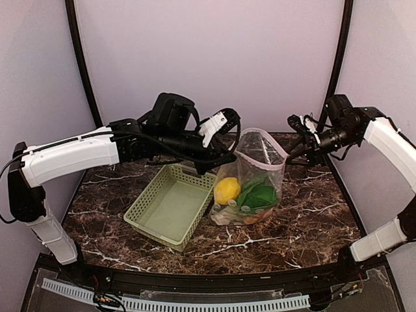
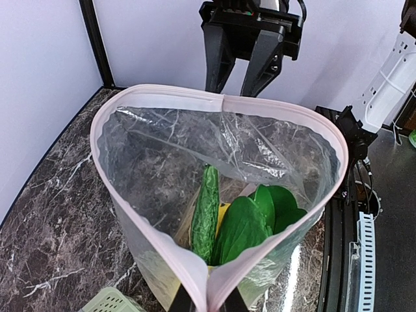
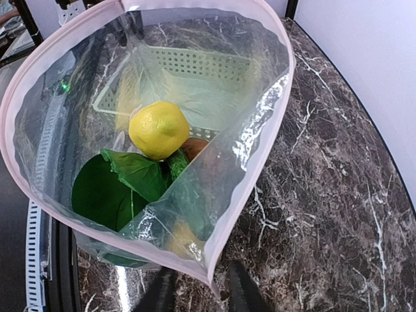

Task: Place the food in the zip-top bag and seal the zipper
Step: Adjust the zipper food storage bag at the center of the board.

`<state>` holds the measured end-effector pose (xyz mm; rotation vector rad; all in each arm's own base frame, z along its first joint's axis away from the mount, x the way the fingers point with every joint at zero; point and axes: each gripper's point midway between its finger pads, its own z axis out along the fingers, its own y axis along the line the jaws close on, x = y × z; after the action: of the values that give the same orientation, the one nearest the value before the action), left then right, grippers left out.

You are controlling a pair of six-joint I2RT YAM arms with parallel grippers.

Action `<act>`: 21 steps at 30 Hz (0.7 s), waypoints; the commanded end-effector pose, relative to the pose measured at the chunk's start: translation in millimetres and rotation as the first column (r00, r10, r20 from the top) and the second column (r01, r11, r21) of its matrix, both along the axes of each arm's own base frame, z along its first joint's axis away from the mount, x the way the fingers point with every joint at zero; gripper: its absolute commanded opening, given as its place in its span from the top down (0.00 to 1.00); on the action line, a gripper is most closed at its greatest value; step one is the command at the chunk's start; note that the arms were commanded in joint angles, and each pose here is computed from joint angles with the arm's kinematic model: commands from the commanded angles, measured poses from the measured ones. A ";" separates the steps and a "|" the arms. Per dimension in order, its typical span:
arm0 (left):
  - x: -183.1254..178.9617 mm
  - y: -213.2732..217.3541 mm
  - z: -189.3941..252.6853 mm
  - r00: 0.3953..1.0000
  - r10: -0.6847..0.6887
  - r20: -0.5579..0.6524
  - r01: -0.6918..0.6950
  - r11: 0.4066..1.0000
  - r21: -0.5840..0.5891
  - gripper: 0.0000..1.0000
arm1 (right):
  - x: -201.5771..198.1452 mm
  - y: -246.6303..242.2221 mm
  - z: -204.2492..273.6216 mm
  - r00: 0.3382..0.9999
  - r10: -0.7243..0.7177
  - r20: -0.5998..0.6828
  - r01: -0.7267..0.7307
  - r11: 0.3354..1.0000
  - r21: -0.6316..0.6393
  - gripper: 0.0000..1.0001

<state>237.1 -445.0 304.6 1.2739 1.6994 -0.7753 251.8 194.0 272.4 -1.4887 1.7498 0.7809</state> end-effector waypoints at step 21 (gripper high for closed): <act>10.4 2.6 25.6 0.997 0.048 0.052 -0.044 0.996 -0.080 0.99 | 10.1 -75.2 32.4 0.927 -0.160 0.340 0.257 0.930 -0.263 1.00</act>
<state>244.2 -445.1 309.7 1.2411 1.6857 -0.7517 256.0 139.0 296.8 -1.5023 1.7671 0.2727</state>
